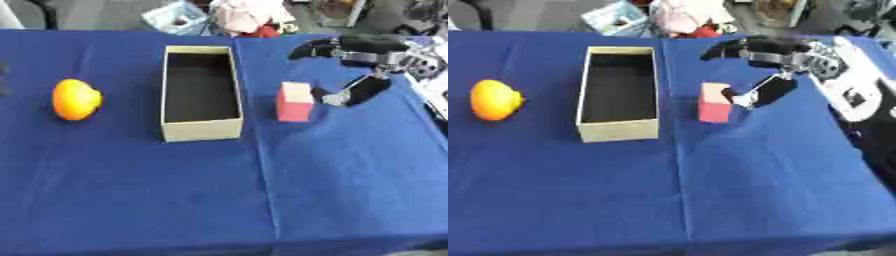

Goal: Pick up objects on the table and place them in the box.

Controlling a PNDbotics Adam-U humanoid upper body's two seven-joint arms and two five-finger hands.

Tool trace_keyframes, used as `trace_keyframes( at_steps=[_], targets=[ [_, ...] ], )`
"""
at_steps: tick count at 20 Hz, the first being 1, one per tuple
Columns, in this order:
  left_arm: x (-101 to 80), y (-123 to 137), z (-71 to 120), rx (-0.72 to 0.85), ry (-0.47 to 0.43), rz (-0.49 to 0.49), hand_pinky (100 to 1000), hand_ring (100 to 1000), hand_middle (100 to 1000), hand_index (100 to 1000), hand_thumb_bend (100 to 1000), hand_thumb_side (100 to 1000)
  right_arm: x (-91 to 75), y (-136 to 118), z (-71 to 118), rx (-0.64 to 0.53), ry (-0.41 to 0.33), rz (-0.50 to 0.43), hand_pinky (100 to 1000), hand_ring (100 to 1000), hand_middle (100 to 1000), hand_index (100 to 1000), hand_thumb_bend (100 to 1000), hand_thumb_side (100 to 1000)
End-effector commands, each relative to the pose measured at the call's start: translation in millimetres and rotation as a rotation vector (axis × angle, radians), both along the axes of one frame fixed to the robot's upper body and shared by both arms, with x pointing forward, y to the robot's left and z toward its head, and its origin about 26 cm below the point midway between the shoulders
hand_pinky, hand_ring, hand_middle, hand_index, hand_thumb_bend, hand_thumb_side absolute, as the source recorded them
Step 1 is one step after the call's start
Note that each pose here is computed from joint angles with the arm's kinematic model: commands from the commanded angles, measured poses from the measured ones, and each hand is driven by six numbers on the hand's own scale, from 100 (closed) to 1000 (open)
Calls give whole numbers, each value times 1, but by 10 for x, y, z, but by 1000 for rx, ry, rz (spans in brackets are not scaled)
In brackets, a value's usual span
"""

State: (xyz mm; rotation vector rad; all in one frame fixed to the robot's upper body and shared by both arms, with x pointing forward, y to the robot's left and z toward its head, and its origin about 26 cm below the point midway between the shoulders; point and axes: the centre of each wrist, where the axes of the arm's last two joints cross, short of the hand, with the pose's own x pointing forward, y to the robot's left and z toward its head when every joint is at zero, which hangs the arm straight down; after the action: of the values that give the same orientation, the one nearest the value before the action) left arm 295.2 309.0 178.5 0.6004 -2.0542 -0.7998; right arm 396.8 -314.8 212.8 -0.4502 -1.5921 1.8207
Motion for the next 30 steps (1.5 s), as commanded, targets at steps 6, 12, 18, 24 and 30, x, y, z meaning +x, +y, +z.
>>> trace_keyframes(
  at_steps=[6,12,18,24,30],
  targets=[
    [-6,41,92,31,-22,7,653,594,686,781,100,939,-18,-58,145,30,-12,-55,903,985,944,1000,100,1000],
    [-4,40,92,32,-21,6,655,595,687,781,100,938,-41,-9,190,35,-27,35,922,998,942,1000,100,1000],
    [-7,47,104,36,-27,8,655,595,695,780,100,937,-46,-7,214,-75,-44,83,934,1000,971,1000,100,477],
    [-4,52,115,43,-29,8,656,596,697,781,100,935,-20,-36,199,-114,-66,57,931,1000,973,1000,100,395],
    [10,92,195,112,-40,10,664,608,707,785,100,932,-7,-42,184,-111,-78,42,928,1000,974,1000,100,393]
  ],
)
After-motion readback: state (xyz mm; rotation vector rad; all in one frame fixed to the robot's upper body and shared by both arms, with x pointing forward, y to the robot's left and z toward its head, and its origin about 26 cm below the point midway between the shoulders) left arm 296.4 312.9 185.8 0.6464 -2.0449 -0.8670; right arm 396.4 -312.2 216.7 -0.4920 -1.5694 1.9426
